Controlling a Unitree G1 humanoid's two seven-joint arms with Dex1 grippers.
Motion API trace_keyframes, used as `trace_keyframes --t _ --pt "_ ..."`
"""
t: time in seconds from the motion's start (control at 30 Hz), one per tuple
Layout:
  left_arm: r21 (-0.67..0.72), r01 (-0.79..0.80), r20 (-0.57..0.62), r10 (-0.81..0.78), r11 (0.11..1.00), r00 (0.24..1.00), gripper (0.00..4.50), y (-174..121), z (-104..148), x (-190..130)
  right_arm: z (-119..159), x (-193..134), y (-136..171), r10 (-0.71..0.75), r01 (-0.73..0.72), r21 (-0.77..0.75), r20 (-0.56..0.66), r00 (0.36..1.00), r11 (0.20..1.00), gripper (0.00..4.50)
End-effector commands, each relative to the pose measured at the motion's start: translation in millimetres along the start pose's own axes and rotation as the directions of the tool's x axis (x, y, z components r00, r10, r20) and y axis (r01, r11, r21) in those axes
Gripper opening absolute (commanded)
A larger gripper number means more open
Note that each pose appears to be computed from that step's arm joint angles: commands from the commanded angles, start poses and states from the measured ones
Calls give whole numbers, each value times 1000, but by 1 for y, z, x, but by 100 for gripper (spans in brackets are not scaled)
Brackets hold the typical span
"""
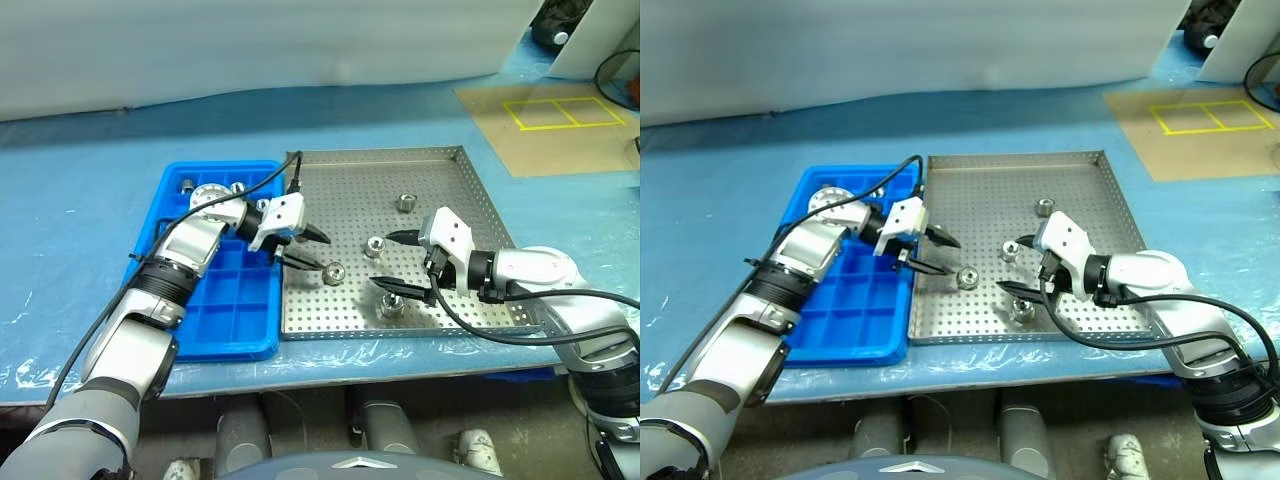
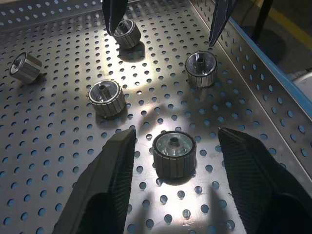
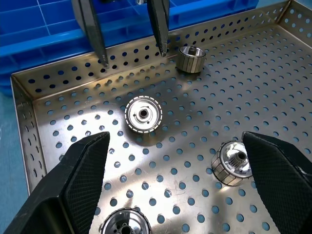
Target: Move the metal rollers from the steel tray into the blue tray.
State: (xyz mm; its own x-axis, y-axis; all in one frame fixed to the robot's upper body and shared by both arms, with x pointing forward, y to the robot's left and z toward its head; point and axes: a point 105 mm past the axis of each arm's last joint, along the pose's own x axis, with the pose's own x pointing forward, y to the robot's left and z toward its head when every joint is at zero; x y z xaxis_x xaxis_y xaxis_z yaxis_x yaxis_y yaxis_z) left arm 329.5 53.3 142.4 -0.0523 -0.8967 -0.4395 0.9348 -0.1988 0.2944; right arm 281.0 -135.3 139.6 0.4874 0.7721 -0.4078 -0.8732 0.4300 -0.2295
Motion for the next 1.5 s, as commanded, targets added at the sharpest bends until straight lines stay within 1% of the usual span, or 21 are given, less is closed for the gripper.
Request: trace_keyframes --t 0.03,0.07,0.13,0.2,0.33,0.47,0.5,0.73,0.87,0.97,1.07,1.1,1.17,1.27,1.33,1.4,1.43,1.5 --pt "15 2 -20 -2 1000 1000 383 2 -2 3 8 -4 0 -21 21 -33 25 999 999 450" --pt "16 11 -43 -10 1000 999 411 0 -9 5 8 -5 0 -25 25 -32 26 999 999 450" --pt "25 27 -71 -26 999 997 411 -3 -17 10 8 -5 -1 -31 32 -32 26 999 999 450" --pt "17 23 -60 -22 1000 998 411 -2 -18 17 8 -5 -1 -35 36 -32 26 999 999 450" --pt "33 36 -86 -33 999 996 411 -4 -25 31 8 -5 0 -41 41 -31 26 999 999 450" --pt "17 27 -72 -26 999 997 411 0 -24 42 7 -6 -2 -55 56 -33 23 998 998 450" --pt "-1 31 -70 -31 1000 997 411 1 -24 43 7 -6 -3 -62 63 -35 21 998 997 450" --pt "-7 37 -144 -37 999 989 411 0 -40 47 8 -5 -4 -76 77 -34 29 997 996 450" --pt "-45 51 -156 -57 998 986 411 -3 -45 47 8 -5 -4 -83 84 -34 31 996 996 450" --pt "-27 49 -187 -53 998 981 411 -2 -48 48 8 -4 -5 -88 89 -34 32 996 995 450" --pt "-17 63 -190 -65 998 980 353 -4 -48 47 9 -4 -6 -93 94 -33 33 995 995 450" --pt "-8 55 -197 -56 998 979 327 -3 -49 47 9 -4 -6 -95 96 -32 34 995 995 450" --pt "-7 47 -203 -47 999 978 257 -2 -50 47 8 -3 -7 -99 100 -34 35 994 994 450" --pt "0 58 -201 -57 998 978 257 -3 -49 46 8 -2 -7 -104 106 -36 37 994 994 450" --pt "-3 75 -197 -74 997 978 226 -5 -49 44 9 -2 -8 -108 110 -37 40 993 993 450" --pt "-4 60 -208 -59 998 976 177 -3 -50 44 9 -1 -9 -112 113 -36 41 993 993 450" --pt "-2 51 -209 -51 999 977 170 -2 -50 44 9 -1 -9 -113 115 -35 42 993 993 450" --pt "12 47 -203 -43 999 978 170 0 -48 44 9 -1 -9 -115 116 -34 44 992 993 450"
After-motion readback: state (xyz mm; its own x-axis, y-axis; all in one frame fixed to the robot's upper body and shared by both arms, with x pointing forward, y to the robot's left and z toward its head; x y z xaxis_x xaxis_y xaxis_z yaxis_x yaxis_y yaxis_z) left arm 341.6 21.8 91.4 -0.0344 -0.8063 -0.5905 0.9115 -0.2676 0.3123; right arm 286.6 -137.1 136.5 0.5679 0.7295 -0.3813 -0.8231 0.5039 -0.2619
